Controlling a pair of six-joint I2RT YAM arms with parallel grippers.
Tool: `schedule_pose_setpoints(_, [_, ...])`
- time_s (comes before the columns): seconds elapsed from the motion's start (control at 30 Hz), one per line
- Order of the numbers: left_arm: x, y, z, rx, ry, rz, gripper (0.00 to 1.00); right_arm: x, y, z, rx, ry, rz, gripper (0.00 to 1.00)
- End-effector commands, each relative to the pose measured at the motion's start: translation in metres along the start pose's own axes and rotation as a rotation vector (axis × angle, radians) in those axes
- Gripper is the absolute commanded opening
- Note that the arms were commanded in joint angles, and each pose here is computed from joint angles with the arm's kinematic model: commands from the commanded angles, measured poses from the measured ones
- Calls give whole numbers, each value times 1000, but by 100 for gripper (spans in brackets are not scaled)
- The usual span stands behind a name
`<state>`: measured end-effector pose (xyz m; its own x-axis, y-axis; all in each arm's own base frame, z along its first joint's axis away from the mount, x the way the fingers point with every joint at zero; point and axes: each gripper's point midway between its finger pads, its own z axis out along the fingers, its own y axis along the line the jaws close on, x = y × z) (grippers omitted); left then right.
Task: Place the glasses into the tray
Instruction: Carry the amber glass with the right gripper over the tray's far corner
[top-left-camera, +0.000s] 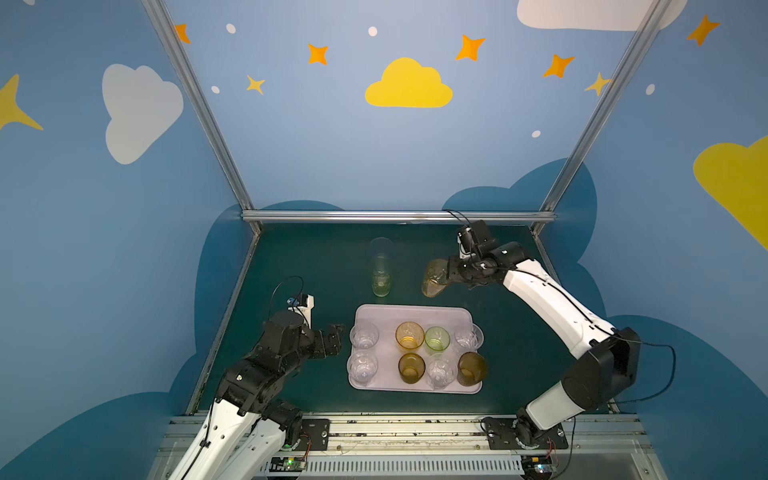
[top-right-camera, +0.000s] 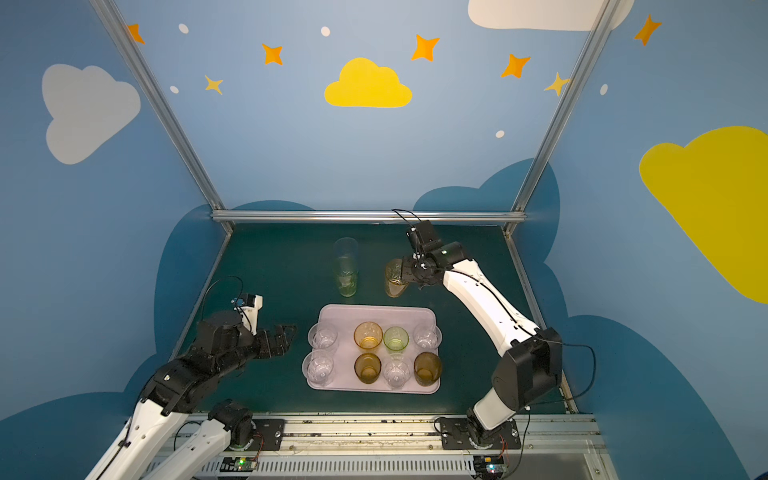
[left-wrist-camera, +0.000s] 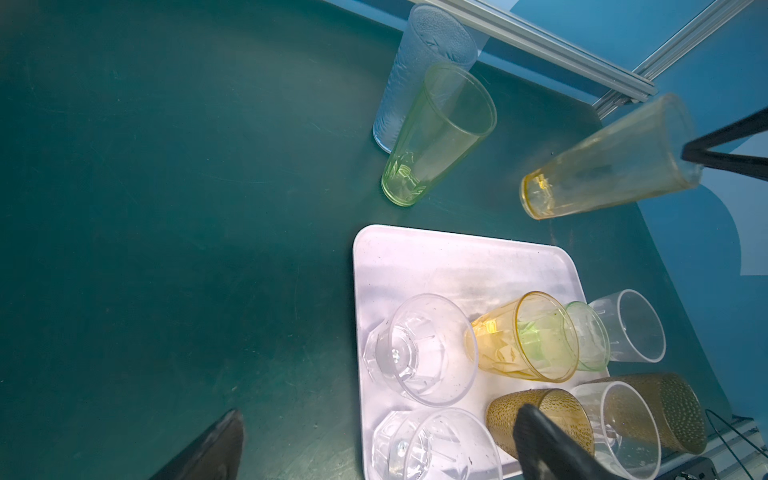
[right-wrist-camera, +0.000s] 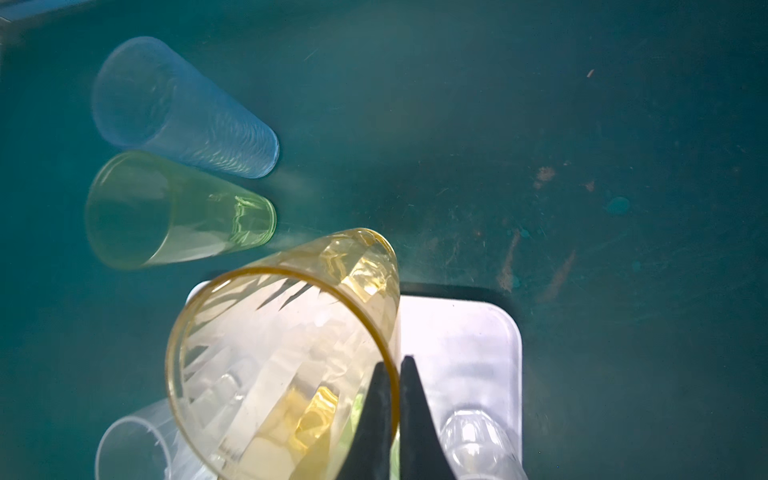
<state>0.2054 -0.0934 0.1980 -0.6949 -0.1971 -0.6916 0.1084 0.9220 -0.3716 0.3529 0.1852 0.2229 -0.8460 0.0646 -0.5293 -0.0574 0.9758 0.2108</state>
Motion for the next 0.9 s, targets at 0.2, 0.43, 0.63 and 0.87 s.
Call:
schedule_pose_setpoints(0.2, [2,3,-1,-22,-6,1,100,9,-17,-48,-12,-80,5,0])
schedule_pose_setpoints(0.43, [4,1,-1,-16,-2,10,100,20,-27,-57,7,-83,-3,0])
schedule_pose_setpoints(0.63, [8,-3,2,0,22,20,100,37,-37,-49,47,-19,-18,0])
schedule_pose_setpoints(0.87, [9,-4,3,-1,25,30,100,57,-53,-36,108,57,-26,0])
